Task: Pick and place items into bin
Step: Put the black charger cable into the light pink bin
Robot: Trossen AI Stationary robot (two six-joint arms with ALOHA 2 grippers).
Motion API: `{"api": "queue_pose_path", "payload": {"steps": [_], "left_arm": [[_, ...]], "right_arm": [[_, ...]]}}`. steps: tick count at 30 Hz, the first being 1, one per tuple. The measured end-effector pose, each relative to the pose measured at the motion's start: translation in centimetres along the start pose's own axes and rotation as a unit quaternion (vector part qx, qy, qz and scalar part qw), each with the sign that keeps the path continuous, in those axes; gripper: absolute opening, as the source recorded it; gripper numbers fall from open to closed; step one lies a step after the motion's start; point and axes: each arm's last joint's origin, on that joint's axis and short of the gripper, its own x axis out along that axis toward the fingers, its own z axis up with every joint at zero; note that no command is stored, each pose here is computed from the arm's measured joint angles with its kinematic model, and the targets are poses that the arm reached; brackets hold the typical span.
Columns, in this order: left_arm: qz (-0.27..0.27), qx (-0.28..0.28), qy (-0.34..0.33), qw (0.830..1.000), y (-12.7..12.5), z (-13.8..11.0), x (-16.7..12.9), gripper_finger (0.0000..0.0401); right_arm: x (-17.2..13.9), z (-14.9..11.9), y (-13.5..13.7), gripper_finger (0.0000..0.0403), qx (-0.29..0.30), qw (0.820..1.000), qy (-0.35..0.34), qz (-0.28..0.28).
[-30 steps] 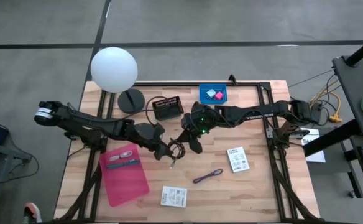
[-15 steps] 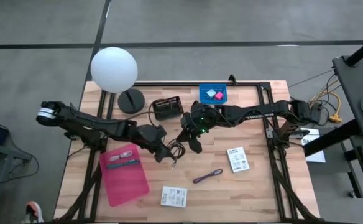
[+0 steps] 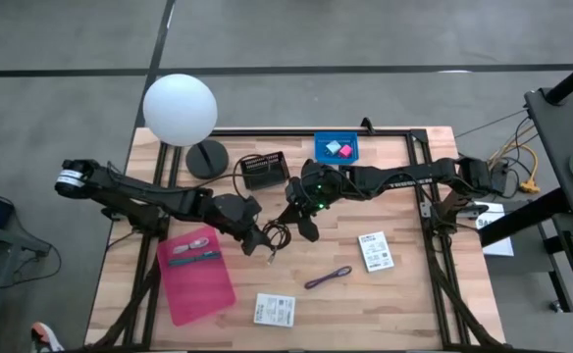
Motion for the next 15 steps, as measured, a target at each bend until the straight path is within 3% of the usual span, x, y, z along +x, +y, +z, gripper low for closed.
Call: {"api": "queue_pose_path", "payload": {"steps": [5, 15], "left_arm": [[-0.013, 0.0, 0.018, 1.0, -0.09, -0.12, 0.0, 0.0002], [-0.063, 0.008, 0.111, 0.992, -0.16, -0.73, -0.42, 0.0]], "right_arm": [[0.0, -0.01, 0.0, 0.0016, -0.019, 1.0, 0.0, 0.0], [-0.36, -0.15, -0.75, 0.0078, -0.009, 1.0, 0.01, -0.025]]}}
